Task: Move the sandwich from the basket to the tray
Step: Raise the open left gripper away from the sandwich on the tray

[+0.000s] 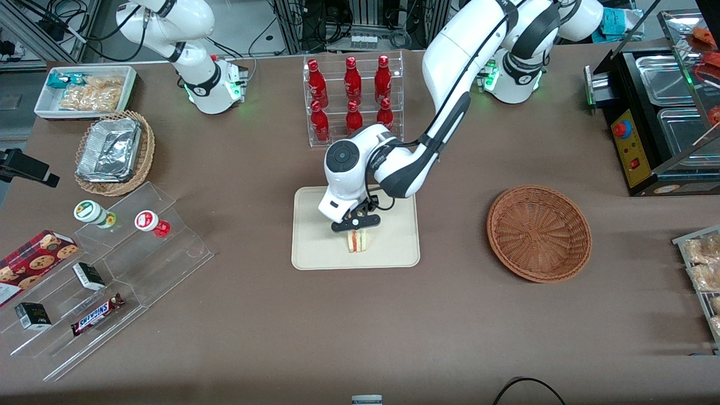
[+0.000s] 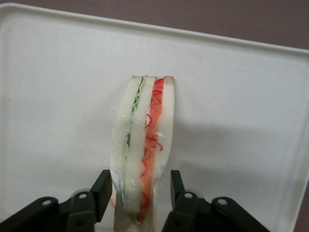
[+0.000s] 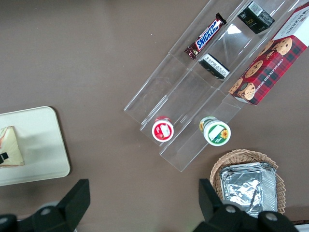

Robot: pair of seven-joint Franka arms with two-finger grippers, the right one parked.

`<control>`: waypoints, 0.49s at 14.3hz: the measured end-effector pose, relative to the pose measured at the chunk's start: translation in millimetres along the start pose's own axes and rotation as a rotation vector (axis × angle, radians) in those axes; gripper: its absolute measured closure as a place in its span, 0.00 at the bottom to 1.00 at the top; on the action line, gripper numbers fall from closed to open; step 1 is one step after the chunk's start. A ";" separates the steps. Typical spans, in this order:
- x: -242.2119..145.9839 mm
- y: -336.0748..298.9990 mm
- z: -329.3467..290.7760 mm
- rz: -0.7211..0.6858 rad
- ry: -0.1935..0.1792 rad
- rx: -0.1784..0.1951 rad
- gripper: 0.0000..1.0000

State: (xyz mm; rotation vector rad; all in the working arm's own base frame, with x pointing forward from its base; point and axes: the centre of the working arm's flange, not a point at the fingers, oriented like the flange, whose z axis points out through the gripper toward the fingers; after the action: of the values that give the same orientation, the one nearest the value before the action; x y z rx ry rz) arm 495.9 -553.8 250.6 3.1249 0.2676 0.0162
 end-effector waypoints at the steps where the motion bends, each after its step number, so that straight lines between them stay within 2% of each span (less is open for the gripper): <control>1: 2.4 0.5 -11.2 -0.001 0.010 -0.007 0.29; 2: 4.0 -1.1 -26.0 -0.004 0.013 -0.001 0.17; 4: 11.1 -16.7 -58.8 -0.043 -0.002 0.056 0.01; 7: 46.3 -62.1 -98.7 -0.119 -0.015 0.104 0.00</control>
State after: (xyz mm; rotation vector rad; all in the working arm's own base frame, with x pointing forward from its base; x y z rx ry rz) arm 529.9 -484.3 349.3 3.2034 0.4684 -0.0230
